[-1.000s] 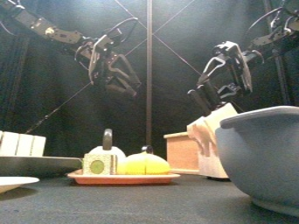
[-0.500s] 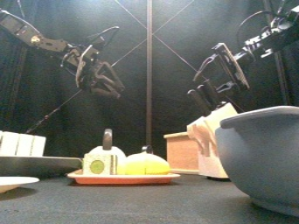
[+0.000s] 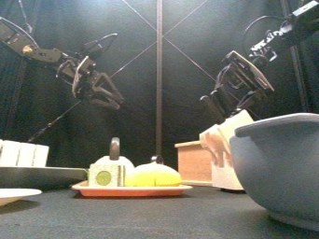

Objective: Grab egg block

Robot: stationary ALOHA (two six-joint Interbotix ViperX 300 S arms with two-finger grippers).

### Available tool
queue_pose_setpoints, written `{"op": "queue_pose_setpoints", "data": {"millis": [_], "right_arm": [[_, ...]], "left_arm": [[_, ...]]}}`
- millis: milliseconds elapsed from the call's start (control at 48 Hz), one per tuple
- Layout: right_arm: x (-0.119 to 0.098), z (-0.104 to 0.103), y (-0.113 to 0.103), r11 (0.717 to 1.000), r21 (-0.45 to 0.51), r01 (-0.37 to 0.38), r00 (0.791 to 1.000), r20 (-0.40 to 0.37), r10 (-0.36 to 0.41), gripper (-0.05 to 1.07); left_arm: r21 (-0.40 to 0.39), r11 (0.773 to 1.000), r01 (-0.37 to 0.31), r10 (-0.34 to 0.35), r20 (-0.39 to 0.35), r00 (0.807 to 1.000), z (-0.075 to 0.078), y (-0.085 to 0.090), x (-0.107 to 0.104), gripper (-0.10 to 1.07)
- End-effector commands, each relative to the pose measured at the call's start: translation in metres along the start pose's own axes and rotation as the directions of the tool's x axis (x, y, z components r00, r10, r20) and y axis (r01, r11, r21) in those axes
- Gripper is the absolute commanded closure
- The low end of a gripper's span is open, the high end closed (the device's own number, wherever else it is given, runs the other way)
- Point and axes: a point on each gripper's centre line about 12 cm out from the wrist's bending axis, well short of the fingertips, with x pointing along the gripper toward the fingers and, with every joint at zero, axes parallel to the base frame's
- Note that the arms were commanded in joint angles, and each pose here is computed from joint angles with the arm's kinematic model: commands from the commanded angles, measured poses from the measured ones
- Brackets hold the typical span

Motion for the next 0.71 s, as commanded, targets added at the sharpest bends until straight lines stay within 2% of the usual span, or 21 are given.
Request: {"op": "queue_pose_setpoints", "data": {"millis": [0, 104, 250, 458, 688], "right_arm": [[-0.016, 0.001, 0.009, 0.997, -0.069, 0.018, 0.996, 0.084, -0.012, 0.03], [-0.011, -0.012, 0.015, 0.989, -0.147, 0.012, 0.988, 0.151, 0.010, 0.03], [0.009, -0.029, 0.019, 0.965, -0.260, -0.029, 0.973, 0.213, 0.087, 0.03], [0.035, -0.042, 0.010, 0.955, -0.290, -0.060, 0.967, 0.222, 0.128, 0.03], [0.058, -0.043, 0.006, 0.951, -0.310, -0.016, 0.977, 0.199, 0.082, 0.04]], "left_arm": [[-0.002, 1.000, -0.001, 0.001, 0.035, 0.999, 0.008, 0.001, -0.002, 0.15], [-0.007, 1.000, 0.002, -0.002, 0.043, 0.999, 0.008, 0.000, -0.003, 0.15], [-0.010, 1.000, 0.007, -0.007, 0.054, 0.999, 0.008, -0.001, -0.004, 0.15], [-0.013, 1.000, 0.007, -0.006, 0.052, 0.999, 0.006, -0.001, -0.004, 0.15], [-0.020, 1.000, 0.005, -0.004, 0.048, 0.999, 0.004, -0.001, -0.004, 0.15]]}}
